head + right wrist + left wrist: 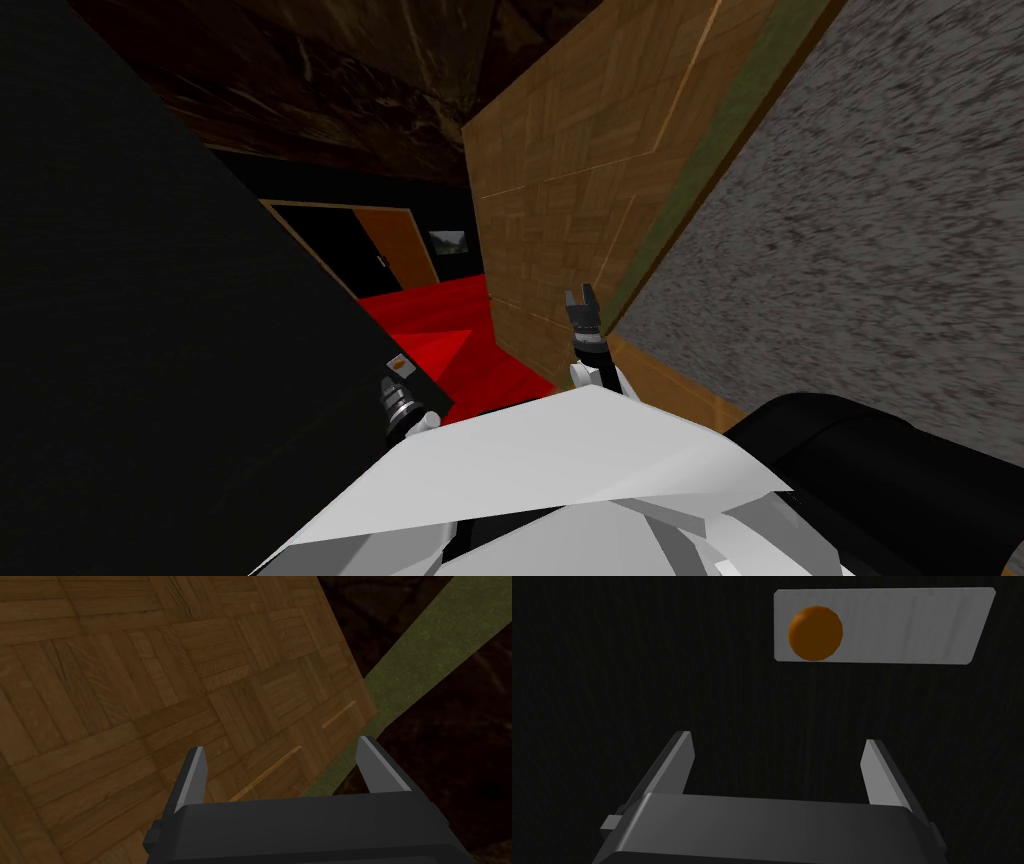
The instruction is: Push the door open
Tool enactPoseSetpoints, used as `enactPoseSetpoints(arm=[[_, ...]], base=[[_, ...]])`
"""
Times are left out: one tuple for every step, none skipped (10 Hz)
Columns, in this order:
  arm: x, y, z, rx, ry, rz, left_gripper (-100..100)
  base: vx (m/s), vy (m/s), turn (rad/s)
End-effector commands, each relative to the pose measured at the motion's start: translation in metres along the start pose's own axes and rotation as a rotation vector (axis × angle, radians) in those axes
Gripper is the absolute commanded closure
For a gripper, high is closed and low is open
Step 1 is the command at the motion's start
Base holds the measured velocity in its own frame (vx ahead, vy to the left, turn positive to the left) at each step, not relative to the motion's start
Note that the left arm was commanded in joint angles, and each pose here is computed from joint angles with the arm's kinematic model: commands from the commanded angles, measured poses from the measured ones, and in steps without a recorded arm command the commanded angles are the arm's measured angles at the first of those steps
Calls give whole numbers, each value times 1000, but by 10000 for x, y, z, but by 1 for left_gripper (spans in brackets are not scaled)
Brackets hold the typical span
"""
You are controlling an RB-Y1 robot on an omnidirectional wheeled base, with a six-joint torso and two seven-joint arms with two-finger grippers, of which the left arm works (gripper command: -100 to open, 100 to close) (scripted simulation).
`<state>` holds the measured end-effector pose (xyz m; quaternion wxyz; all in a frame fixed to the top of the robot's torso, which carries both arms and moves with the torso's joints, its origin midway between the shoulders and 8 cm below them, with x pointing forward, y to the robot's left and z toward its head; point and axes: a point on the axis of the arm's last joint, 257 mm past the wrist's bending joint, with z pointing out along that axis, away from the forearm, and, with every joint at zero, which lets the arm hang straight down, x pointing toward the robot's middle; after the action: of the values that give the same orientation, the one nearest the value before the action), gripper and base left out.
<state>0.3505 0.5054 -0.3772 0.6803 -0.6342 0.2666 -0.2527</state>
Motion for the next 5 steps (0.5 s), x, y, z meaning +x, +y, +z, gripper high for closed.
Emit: enactPoseSetpoints(arm=[[0,-22,-9,7,-8,5,-100],[17,-13,-34,7,-13,3,-100],[47,5,-72,4,-18,-1,-100],[86,30,-120,-2,-23,-7,-100],[131,58,-173,-9,-26,-14,-100]], base=[[146,221,-51],[161,194,-45],[137,156,-42],[133,170,-39],[139,167,-39]])
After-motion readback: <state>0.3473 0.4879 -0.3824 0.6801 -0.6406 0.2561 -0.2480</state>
